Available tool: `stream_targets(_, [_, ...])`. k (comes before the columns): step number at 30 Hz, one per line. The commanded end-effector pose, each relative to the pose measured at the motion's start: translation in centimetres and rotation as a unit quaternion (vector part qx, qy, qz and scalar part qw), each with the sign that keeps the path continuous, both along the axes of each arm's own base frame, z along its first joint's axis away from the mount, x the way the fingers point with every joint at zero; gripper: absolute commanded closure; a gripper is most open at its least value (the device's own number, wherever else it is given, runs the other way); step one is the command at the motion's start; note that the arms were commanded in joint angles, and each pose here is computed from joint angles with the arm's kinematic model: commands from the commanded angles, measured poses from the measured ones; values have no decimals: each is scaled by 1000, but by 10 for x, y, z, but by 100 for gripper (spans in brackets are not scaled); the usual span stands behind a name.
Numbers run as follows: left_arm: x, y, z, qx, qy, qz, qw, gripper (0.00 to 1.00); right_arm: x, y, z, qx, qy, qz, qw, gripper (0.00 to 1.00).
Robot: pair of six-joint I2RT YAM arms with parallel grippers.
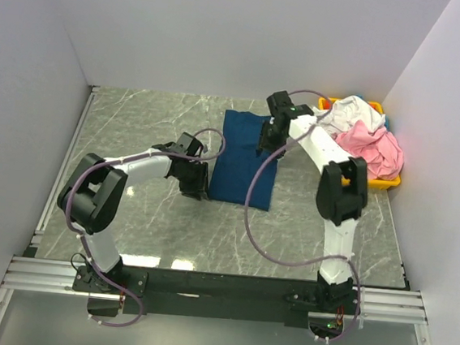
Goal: Fold and stack the t-shirts
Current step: Fold the tshirt
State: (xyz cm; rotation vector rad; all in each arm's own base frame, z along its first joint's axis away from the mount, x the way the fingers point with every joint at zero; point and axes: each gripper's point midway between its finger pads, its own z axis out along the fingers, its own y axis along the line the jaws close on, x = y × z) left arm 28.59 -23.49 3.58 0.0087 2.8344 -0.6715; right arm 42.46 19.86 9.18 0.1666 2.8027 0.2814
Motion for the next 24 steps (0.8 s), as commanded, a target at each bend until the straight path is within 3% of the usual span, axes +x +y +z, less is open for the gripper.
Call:
stream_targets(1, [10,-8,25,-18,-33,-9,999,57,-34,-6,34,16,-27,14,999,49])
stream_targets(3, [13,-11,29,-25,-36,-8,999,56,-53,-7,39,33,-24,11,999,49])
stream_targets(11, [16,-18,26,-39,-29,-12,999,55,-142,-10,-21,83,75,-1,994,50])
stream_targets(24, [14,-17,26,-40,-28,-9,999,50,-154,-12,-49,76,102,-14,992,52])
